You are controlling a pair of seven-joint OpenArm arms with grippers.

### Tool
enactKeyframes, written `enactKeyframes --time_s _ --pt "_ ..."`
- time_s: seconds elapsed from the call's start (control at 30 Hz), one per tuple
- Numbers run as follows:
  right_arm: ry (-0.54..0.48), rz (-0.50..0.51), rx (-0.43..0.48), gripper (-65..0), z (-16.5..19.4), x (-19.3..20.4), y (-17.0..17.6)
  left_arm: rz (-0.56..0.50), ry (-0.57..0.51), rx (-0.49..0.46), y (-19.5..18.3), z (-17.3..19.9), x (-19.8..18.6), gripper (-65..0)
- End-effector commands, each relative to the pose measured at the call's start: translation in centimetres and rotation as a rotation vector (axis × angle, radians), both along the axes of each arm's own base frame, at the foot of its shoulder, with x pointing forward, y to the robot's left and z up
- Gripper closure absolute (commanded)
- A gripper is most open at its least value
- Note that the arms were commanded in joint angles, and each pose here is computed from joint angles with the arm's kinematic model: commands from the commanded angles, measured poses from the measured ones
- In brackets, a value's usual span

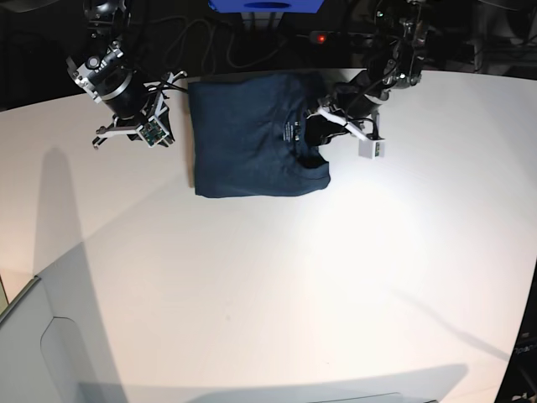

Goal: Fold the T-shirt properly
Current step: 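Push the folded shirt with the left gripper to straighten it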

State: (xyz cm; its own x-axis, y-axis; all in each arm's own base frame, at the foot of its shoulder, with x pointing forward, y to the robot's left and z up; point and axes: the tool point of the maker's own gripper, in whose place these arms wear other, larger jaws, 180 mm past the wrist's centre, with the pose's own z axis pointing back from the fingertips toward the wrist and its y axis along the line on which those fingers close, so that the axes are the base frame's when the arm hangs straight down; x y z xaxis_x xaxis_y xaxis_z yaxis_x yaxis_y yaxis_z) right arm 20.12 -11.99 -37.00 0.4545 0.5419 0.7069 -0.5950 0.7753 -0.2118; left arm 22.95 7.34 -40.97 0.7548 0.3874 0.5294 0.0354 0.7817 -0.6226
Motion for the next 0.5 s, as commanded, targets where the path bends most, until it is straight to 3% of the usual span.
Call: enactKeyframes --time_s 0.0,0.2,0.37,0.47 --pt "-0.052 0.012 0.02 -0.1 1.5 0.5 0.4 0.005 -0.058 -0.007 0.0 1.4 1.4 0.0" --pt "-0.073 -0.019 -0.018 -0.1 2.6 0.1 -1.1 0.002 -0.059 0.005 0.4 0.4 4.5 0.0" --pt "-0.094 -0.104 -0.079 -0.1 3.5 0.0 -4.7 -0.153 0.025 0.066 -1.1 -1.4 7.5 0.0" --pt "-0.098 -0.164 -0.119 -0.1 3.8 -0.3 -7.1 -0.271 -0.01 0.129 -3.1 -0.7 10.0 0.0"
